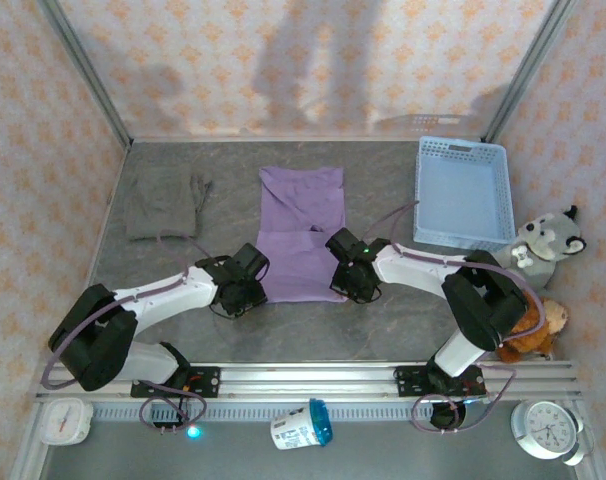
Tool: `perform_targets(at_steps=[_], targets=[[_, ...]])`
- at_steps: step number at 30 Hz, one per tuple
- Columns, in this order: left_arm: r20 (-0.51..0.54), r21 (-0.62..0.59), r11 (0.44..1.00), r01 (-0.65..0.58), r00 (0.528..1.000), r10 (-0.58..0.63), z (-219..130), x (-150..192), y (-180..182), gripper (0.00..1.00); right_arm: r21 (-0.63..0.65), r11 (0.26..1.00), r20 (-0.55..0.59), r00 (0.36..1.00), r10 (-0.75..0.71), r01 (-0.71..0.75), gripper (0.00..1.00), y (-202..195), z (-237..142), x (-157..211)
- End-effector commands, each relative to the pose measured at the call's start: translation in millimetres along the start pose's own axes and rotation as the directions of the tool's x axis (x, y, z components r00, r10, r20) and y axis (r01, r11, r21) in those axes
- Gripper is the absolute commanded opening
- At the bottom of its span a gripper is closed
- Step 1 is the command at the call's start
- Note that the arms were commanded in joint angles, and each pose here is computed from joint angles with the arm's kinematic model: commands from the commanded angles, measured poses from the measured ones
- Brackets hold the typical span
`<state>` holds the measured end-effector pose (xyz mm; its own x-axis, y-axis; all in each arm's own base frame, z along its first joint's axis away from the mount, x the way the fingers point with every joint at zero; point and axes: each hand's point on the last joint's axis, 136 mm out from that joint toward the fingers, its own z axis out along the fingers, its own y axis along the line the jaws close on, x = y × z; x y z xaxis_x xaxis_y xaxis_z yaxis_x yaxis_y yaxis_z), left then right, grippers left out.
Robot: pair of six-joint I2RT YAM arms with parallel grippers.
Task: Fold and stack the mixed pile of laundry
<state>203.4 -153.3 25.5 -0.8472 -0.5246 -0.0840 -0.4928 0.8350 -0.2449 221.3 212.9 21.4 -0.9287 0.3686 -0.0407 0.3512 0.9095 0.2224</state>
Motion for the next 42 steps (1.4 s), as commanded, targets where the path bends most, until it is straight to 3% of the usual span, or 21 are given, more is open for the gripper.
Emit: perform_targets(at_steps=[1, 13, 18, 25, 34, 42], targets=[[0.065, 0.01, 1.0, 0.016, 0.998, -0.017, -5, -12, -10, 0.37, 0.041, 0.999, 0.023, 1.0, 0.011, -0.012, 0.08, -12, 3, -1], [0.059, -0.021, 1.0, 0.008, 0.998, -0.007, 13, -16, -16, 0.32, 0.045, 0.999, 0.015, 1.0, 0.007, -0.007, 0.08, -13, 4, 0], [0.031, -0.007, 1.0, -0.003, 1.0, 0.003, 26, -14, -24, 0.18, 0.058, 0.998, -0.001, 1.0, -0.023, 0.023, 0.08, -15, 7, 2], [0.012, -0.017, 0.999, -0.043, 0.999, 0.043, 28, -15, -32, 0.0, 0.143, 0.973, -0.033, 0.984, -0.178, 0.181, 0.02, -18, 2, -2], [-0.012, -0.058, 0.992, -0.108, 0.994, 0.107, 15, -3, -18, 0.0, 0.105, 0.979, -0.038, 0.984, -0.173, 0.176, 0.0, -16, -4, 3], [-0.019, -0.078, 0.98, -0.182, 0.983, 0.181, -8, 28, -1, 0.0, 0.092, 0.974, -0.062, 0.978, -0.201, 0.207, 0.0, -28, -25, 39]])
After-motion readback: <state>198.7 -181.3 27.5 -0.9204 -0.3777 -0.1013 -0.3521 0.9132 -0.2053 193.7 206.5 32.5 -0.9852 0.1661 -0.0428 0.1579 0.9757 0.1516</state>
